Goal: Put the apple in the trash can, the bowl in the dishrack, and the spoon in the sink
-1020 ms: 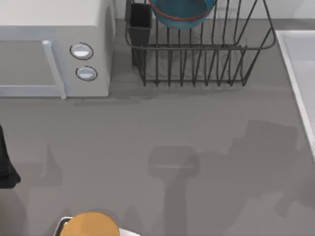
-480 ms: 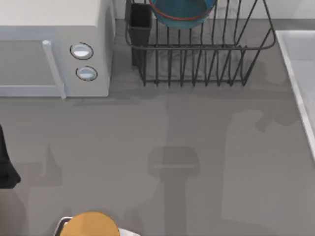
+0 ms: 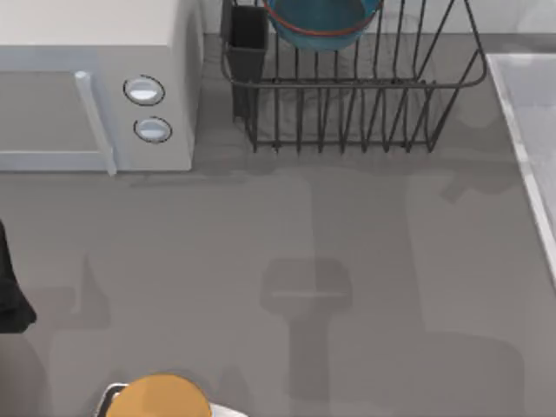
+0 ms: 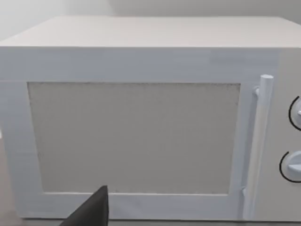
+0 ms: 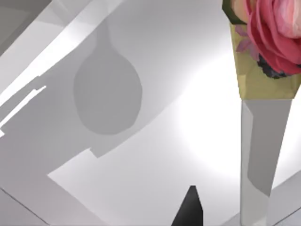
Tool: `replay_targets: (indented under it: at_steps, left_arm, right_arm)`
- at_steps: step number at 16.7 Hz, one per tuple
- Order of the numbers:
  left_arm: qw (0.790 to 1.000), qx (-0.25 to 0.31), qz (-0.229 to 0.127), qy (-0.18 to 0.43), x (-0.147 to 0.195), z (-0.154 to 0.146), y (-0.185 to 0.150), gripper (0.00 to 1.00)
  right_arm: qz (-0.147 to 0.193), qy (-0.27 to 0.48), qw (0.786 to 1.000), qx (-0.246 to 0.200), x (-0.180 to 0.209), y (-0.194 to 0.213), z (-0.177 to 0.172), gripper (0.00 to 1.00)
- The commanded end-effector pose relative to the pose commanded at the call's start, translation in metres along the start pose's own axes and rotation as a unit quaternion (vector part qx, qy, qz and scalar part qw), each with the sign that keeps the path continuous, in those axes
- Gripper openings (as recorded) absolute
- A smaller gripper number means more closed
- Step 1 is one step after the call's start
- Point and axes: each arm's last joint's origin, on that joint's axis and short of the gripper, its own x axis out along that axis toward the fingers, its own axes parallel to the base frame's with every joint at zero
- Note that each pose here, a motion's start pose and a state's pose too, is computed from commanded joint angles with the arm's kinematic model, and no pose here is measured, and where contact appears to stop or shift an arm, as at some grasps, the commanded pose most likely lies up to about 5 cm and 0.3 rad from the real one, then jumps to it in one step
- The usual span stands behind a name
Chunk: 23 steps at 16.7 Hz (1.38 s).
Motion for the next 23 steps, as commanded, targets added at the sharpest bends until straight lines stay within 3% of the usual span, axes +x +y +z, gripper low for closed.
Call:
replay_targets:
  at_steps: [8,16,22,23]
  left_arm:
    - [1.0,0.0,0.0,0.0,0.0,0.0,0.0,1.0]
    - [1.0,0.0,0.0,0.0,0.0,0.0,0.0,1.0]
    - [1.0,0.0,0.0,0.0,0.0,0.0,0.0,1.0]
    - [1.0,0.0,0.0,0.0,0.0,0.0,0.0,1.0]
  right_arm:
    - [-0.003,-0.003,1.0,0.0,0.002,-0.001,0.0,0.0]
    - [0.005,0.003,1.0,-0.001,0.041,0.0,0.0,0.0]
    - [0.0,0.0,1.0,0.0,0.045,0.0,-0.001,0.0]
    - [0.0,0.0,1.0,0.0,0.045,0.0,-0.001,0.08]
